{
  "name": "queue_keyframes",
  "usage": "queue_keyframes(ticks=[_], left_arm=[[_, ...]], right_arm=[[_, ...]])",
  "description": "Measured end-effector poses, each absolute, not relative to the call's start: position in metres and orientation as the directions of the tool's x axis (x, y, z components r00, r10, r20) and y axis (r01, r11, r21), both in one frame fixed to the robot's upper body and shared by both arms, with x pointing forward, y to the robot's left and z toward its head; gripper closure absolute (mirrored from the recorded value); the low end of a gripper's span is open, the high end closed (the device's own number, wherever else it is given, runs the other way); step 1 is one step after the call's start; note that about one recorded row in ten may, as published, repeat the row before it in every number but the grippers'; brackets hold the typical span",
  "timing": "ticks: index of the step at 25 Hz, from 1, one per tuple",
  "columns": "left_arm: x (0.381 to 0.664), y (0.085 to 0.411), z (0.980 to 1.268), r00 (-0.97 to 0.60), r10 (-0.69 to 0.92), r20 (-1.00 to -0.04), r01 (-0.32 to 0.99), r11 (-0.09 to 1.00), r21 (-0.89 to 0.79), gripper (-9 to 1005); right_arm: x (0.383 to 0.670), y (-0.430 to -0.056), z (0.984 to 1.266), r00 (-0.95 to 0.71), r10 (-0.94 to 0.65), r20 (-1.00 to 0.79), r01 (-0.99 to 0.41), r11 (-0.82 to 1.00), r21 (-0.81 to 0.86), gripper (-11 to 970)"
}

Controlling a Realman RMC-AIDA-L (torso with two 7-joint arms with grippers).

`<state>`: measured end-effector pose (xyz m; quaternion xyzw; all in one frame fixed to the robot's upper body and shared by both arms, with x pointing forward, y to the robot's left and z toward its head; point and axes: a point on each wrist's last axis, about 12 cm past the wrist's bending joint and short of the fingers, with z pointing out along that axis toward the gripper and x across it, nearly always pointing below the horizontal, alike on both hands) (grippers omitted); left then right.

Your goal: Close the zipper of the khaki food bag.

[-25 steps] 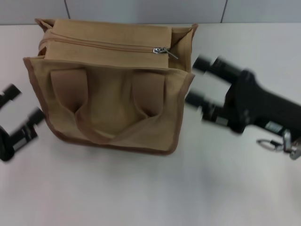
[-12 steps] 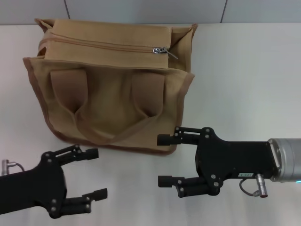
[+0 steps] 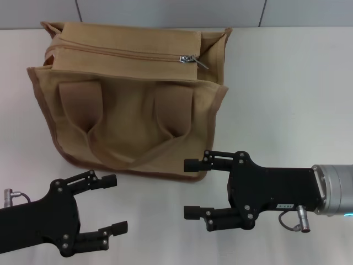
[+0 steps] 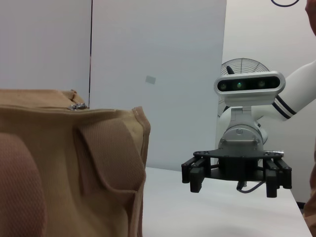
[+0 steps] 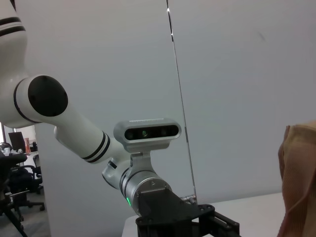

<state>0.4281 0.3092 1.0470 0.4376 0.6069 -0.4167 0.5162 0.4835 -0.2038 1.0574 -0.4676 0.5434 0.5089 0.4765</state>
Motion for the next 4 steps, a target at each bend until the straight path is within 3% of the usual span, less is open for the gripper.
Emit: queue_keyframes(ticks=[4], left_arm=[[0.4276, 0.3090, 1.0466, -0.085, 0.100, -0.991, 0.961, 0.272, -0.055, 181]], right_arm=[[0.4818, -0.2037, 1.0558, -0.116, -0.019, -0.993, -0.992, 0.047, 0.115, 191]])
